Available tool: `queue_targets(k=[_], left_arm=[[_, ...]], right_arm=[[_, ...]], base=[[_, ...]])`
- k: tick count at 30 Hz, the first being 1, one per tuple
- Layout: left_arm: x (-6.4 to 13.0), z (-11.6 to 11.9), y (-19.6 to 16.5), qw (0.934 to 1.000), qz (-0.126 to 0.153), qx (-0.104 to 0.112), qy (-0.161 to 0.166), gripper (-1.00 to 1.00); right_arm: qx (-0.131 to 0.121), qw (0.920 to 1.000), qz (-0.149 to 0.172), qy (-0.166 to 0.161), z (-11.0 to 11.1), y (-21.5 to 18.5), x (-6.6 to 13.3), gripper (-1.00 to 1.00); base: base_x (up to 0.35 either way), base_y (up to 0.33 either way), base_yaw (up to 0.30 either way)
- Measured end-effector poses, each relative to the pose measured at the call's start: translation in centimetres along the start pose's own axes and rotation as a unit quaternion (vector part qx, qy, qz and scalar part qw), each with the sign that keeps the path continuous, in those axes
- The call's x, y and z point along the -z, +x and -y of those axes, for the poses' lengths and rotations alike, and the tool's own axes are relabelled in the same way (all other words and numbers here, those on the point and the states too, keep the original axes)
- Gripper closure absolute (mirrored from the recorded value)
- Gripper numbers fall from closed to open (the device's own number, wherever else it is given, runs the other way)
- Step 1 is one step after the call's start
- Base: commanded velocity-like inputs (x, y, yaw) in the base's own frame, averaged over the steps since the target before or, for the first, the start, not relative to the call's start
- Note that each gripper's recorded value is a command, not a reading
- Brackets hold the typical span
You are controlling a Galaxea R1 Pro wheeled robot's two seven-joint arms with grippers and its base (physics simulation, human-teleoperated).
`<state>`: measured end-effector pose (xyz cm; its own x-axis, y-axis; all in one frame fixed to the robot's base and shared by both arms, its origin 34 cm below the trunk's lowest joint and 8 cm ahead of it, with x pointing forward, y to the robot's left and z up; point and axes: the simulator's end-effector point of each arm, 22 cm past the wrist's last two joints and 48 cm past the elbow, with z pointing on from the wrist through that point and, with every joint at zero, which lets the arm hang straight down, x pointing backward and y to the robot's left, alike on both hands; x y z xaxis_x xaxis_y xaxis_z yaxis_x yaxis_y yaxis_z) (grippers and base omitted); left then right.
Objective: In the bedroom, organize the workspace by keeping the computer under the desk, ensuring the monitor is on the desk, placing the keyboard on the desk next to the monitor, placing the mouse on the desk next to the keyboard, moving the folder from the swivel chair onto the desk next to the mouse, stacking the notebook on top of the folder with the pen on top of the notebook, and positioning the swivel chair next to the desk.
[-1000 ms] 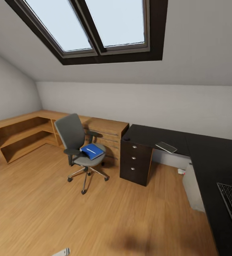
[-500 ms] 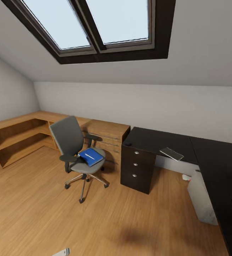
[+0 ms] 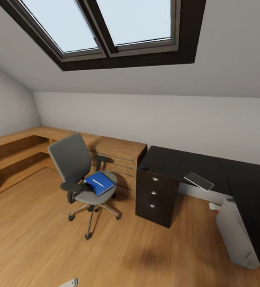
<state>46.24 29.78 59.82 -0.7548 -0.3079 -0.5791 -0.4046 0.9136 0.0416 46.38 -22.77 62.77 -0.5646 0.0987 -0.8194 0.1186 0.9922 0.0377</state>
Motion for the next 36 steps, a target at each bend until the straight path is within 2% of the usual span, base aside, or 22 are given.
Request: queue_targets(k=[20, 24, 27, 31, 36], left_arm=[[0.0, 0.4, -0.3, 1.0, 0.004, 0.001, 0.004, -1.0], [0.3, 2.4, -1.9, 0.9995, 0.019, 0.009, 0.024, -1.0], [0.8, 4.7, -4.1, 0.9979, 0.04, 0.018, 0.047, -1.0], [2.4, 8.8, -8.3, 0.9937, 0.066, 0.027, 0.086, -1.0], [4.7, 12.0, -11.9, 0.993, 0.063, 0.018, 0.098, -1.0]], right_arm=[[0.004, 1.0, 0.005, -0.007, -0.3, -0.3, -0.1, -1.0], [0.005, 0.9998, 0.014, -0.012, -0.8, -1.1, -0.4, -1.0], [0.001, 0.9992, 0.037, -0.018, -1.5, -3.0, -1.1, -1.0], [-0.016, 0.9952, 0.093, -0.027, -2.8, -8.5, -2.7, -1.0], [-0.028, 0.9915, 0.126, -0.018, -3.5, -14.5, -4.7, -1.0]], base=[[0.329, 0.0, 0.0], [0.329, 0.0, 0.0], [0.329, 0.0, 0.0], [0.329, 0.0, 0.0], [0.329, 0.0, 0.0]])
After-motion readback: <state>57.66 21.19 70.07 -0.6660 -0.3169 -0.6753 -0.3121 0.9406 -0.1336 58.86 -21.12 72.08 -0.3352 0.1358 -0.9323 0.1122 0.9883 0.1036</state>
